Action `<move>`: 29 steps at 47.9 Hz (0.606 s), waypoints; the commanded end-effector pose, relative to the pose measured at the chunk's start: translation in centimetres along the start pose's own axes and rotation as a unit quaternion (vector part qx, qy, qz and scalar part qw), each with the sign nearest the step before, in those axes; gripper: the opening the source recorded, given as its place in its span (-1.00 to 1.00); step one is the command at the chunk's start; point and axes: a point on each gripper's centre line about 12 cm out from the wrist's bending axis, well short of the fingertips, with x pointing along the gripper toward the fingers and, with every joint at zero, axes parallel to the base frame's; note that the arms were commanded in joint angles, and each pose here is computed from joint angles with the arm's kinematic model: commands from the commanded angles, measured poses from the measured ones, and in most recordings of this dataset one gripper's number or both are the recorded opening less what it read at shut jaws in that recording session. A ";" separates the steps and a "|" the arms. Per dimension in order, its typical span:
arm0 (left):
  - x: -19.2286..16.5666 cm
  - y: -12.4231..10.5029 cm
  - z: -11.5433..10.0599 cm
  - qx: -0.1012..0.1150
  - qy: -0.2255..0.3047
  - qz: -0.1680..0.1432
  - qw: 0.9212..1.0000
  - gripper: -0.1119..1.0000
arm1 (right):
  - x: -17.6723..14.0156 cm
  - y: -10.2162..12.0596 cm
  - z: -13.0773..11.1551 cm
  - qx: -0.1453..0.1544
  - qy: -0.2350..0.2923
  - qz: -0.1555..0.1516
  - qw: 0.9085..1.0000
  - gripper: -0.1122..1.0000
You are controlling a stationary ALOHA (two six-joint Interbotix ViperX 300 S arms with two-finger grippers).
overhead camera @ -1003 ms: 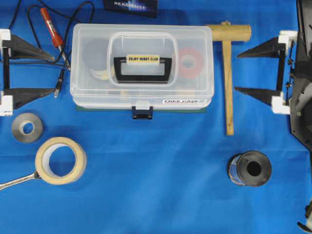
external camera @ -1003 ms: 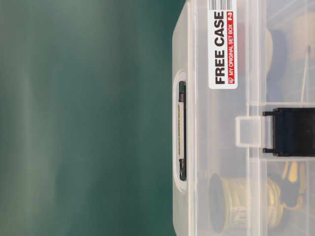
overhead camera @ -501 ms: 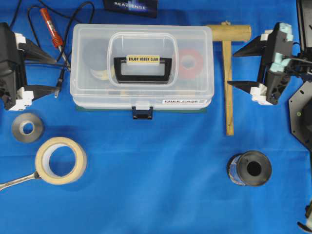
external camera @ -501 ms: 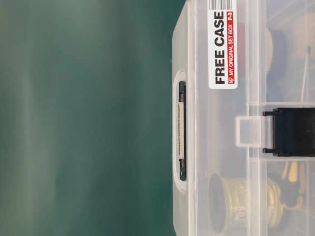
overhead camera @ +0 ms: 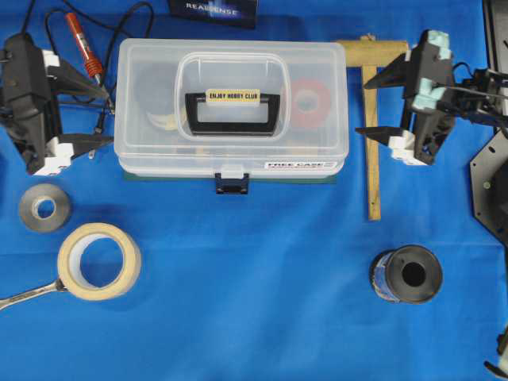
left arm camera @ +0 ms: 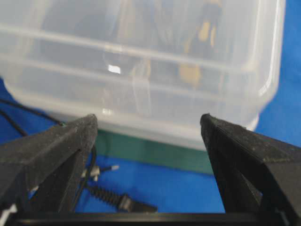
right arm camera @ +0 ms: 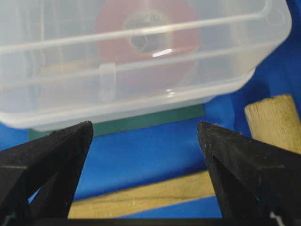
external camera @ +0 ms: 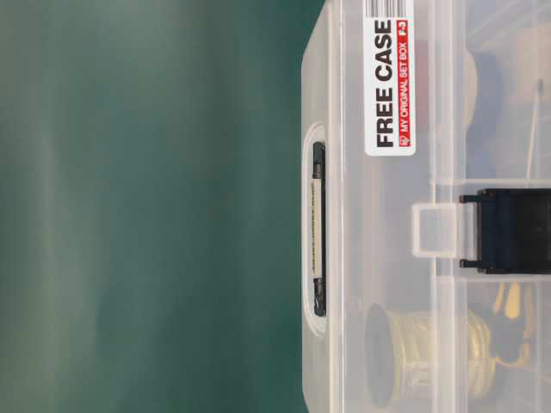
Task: Open the tool box with both arms.
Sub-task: 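Grip the lid edges with both grippers and lift the lid upward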
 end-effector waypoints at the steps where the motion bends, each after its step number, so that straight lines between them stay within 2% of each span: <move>1: 0.6 0.3 1.4 -0.005 -0.014 0.004 1.000 0.88 | 0.4 0.0 1.5 -0.001 -0.017 0.000 1.000 0.78; 11: 1.8 0.7 1.8 -0.008 0.000 0.009 1.000 0.88 | 1.3 0.4 2.7 -0.008 -0.031 0.005 0.999 0.78; 29: 1.7 0.7 2.1 -0.009 -0.003 0.009 1.000 0.88 | 1.5 0.4 3.1 -0.010 -0.034 0.005 0.999 0.78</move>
